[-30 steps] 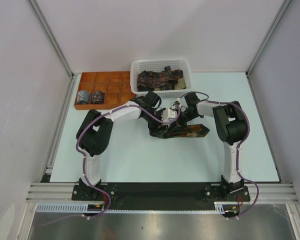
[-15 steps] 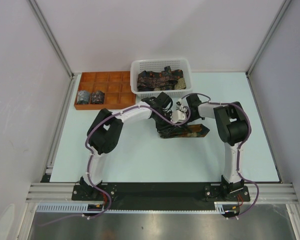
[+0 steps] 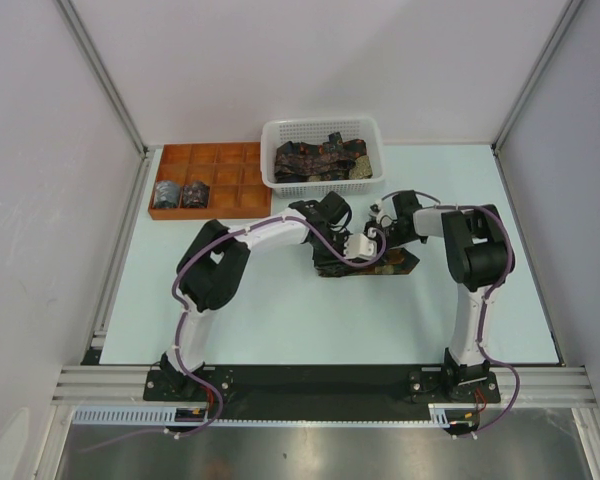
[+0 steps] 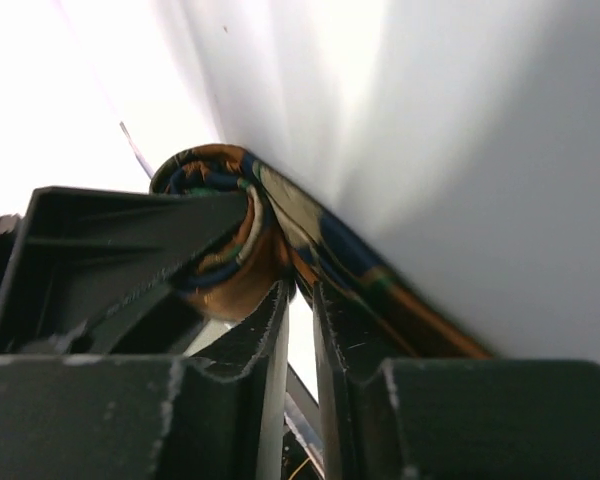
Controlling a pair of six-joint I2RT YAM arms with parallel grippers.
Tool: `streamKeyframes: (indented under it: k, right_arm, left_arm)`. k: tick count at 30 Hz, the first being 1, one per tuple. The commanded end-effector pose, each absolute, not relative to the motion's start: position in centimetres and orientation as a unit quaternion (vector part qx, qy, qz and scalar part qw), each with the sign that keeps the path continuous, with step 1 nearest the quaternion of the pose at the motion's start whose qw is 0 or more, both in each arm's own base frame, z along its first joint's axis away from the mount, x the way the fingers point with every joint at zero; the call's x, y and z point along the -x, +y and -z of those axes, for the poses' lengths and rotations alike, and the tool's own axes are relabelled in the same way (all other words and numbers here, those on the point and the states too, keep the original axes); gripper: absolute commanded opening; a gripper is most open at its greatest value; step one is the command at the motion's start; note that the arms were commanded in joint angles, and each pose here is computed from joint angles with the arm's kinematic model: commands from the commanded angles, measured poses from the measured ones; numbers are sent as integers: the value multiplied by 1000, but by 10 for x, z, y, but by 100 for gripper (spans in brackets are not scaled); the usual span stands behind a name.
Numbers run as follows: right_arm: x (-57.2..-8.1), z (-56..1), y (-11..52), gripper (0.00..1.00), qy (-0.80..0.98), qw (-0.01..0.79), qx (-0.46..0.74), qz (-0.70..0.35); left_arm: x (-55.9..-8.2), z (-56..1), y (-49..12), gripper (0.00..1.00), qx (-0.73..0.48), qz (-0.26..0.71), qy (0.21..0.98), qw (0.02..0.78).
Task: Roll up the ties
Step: Roll the tie at the center of the board.
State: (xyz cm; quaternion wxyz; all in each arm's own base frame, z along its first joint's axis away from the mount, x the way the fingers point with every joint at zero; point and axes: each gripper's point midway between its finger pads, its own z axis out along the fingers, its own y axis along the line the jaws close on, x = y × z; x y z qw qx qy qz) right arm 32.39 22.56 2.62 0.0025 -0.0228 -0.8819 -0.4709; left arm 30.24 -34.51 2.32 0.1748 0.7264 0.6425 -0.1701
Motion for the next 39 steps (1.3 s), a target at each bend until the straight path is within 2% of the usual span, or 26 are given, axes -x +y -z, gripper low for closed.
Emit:
streamKeyframes:
  k: [1, 6, 15, 20, 22, 24, 25, 26, 31, 34, 37, 39]
  right_arm:
    - [-319, -56, 222, 24, -871, -16, 0, 492]
    - [-317, -68, 240, 35, -853, -21, -4, 521]
    - [-326, -52, 264, 41, -858, -30, -18, 513]
    - [-338, -41, 265, 31, -868, -46, -14, 495]
    - [-339, -37, 263, 12, -874, -45, -18, 484]
    - [-338, -32, 260, 0, -880, -45, -17, 472]
    - [-338, -30, 259, 0, -884, -47, -18, 466]
    - [-338, -26, 256, 0, -886, -50, -23, 460]
    - [-335, -11, 243, 0, -897, -45, -18, 438]
    - [-338, -4, 236, 0, -901, -47, -18, 430]
    - [-339, 4, 231, 0, -905, -46, -17, 423]
    - [-342, 7, 228, 0, -908, -49, -17, 417]
  left_arm:
    - [-259, 14, -277, 3, -743, 148, 653, 21]
    - [-271, 12, -275, 3, -728, 153, 668, 23]
    - [-274, 9, -290, 6, -711, 178, 680, 38]
    - [-277, 4, -293, 9, -710, 184, 678, 52]
    - [-278, 4, -293, 12, -707, 185, 680, 56]
    - [-279, 1, -294, 21, -703, 190, 683, 61]
    - [-281, 0, -296, 26, -700, 193, 684, 68]
    - [-282, -4, -297, 38, -696, 200, 686, 75]
    - [-299, -40, -306, 66, -656, 253, 692, 164]
    - [-309, -60, -308, 88, -631, 271, 694, 217]
    - [-317, -69, -313, 97, -601, 285, 702, 256]
    - [-316, -72, -318, 98, -588, 296, 704, 266]
